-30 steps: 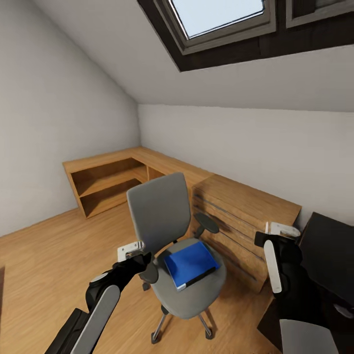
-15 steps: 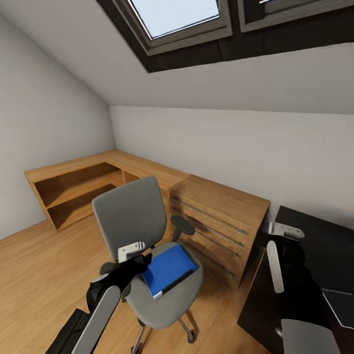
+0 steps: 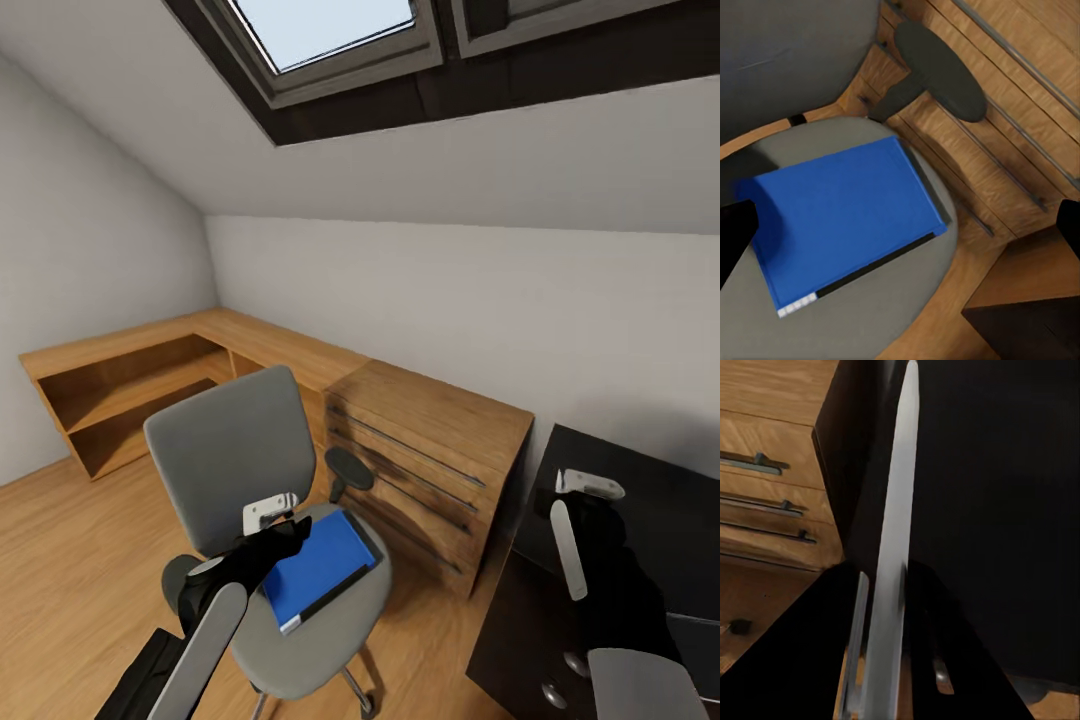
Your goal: In the bedroom, organize the workspace by keeping the computer under the desk, ensuring the monitor is on the desk, placing the keyboard on the desk next to the monitor, placing the mouse on the desk next to the keyboard, moving the folder from the swivel chair onto the desk next to the mouse, stacking the notebook on top of the folder with the pen on top of the notebook, and positioning the swivel chair next to the desk.
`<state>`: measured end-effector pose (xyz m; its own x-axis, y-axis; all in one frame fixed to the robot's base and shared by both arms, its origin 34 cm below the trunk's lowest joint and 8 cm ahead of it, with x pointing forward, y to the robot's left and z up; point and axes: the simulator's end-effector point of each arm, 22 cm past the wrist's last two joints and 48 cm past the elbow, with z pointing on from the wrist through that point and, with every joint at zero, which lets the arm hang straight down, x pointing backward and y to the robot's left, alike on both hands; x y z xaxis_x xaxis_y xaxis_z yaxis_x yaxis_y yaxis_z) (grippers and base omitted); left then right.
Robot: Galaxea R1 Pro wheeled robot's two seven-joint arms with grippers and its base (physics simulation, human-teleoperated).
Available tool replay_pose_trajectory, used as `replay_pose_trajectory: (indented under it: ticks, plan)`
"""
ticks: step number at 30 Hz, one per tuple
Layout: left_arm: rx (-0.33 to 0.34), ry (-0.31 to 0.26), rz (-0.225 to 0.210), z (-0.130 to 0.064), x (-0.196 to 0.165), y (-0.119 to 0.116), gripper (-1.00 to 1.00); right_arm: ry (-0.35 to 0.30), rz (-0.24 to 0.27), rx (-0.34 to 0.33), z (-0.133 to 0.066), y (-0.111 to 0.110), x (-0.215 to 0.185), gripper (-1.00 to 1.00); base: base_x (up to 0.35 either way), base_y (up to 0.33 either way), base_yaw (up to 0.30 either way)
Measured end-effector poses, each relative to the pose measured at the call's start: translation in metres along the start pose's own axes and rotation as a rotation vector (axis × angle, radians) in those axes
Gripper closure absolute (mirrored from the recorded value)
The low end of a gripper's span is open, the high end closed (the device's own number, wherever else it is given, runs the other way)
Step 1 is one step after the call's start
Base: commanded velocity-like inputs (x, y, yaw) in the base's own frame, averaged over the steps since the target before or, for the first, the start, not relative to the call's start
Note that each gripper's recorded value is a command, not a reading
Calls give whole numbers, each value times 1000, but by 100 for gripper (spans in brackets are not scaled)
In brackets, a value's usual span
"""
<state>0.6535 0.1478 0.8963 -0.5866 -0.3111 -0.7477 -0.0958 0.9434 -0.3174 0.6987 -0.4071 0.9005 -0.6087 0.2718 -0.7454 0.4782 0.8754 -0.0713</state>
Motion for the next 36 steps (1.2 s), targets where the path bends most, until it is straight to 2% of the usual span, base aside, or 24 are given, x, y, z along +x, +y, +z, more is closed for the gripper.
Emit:
replay_pose_trajectory:
  ticks: [1, 2, 5, 6, 8, 9, 11, 14, 19, 23, 29, 36]
  plan:
    - [0, 0, 0, 0, 0, 0, -100, 19, -1, -5, 6, -2, 6, 100, 3, -3, 0]
    - [2, 0, 4, 0, 1, -2, -100, 62, 7, -17, 21, -13, 19, 100, 2, -3, 0]
    - [8, 4, 14, -1, 3, -5, -100, 77, 26, -18, 34, -25, 26, 100, 1, -1, 0]
    - [11, 5, 18, -1, 4, -7, -100, 92, 31, -4, 44, -36, 34, 100, 0, 0, 0]
    - [12, 5, 20, -1, 5, -8, -100, 108, 34, 7, 52, -44, 41, 100, 0, 0, 0]
    - [14, 5, 22, -1, 5, -9, -100, 129, 41, 27, 67, -57, 47, 100, 0, 0, 0]
    - [14, 4, 22, -1, 5, -9, -100, 133, 49, 27, 73, -58, 49, 100, 0, 0, 0]
    - [18, -1, 22, -2, 2, -11, -100, 151, 64, 39, 92, -64, 54, 100, 0, 0, 0]
    - [22, -3, 16, -3, 1, -11, -100, 147, 75, 51, 102, -69, 54, 100, 0, 0, 0]
    - [22, -2, 14, -3, 2, -11, -100, 107, 59, 44, 101, -62, 44, 100, 0, 0, 0]
    - [23, -1, 13, 0, 5, -10, -100, 95, 37, 37, 104, -54, 45, 100, 0, 0, 0]
    - [23, -2, 13, 6, 13, -7, -100, 55, 41, 36, 111, -52, 44, 100, 0, 0, 0]
